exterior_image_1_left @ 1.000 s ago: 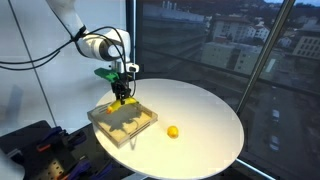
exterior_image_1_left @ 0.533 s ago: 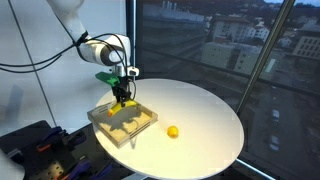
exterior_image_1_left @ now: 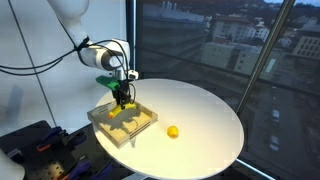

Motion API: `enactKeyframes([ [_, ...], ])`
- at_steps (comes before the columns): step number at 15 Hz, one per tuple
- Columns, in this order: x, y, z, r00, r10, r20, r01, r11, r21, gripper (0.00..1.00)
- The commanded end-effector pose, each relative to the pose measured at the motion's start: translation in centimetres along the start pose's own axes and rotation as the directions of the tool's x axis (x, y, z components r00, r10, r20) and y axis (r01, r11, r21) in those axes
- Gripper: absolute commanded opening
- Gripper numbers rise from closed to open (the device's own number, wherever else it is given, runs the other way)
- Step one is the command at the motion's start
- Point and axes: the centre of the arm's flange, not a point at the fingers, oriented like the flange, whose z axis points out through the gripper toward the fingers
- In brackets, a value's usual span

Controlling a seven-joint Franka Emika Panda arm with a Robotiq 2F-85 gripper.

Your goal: Put the banana in the box

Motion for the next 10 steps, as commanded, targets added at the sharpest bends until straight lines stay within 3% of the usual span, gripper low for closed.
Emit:
enactKeyframes([
  [1,0.8,-0.2,0.6,1.0,0.003,-0.019,-0.003,1.0,0.016,0.15],
  [10,1.0,-0.3,2.3,1.0,0.004,-0.021,-0.004,1.0,0.018,0.15],
])
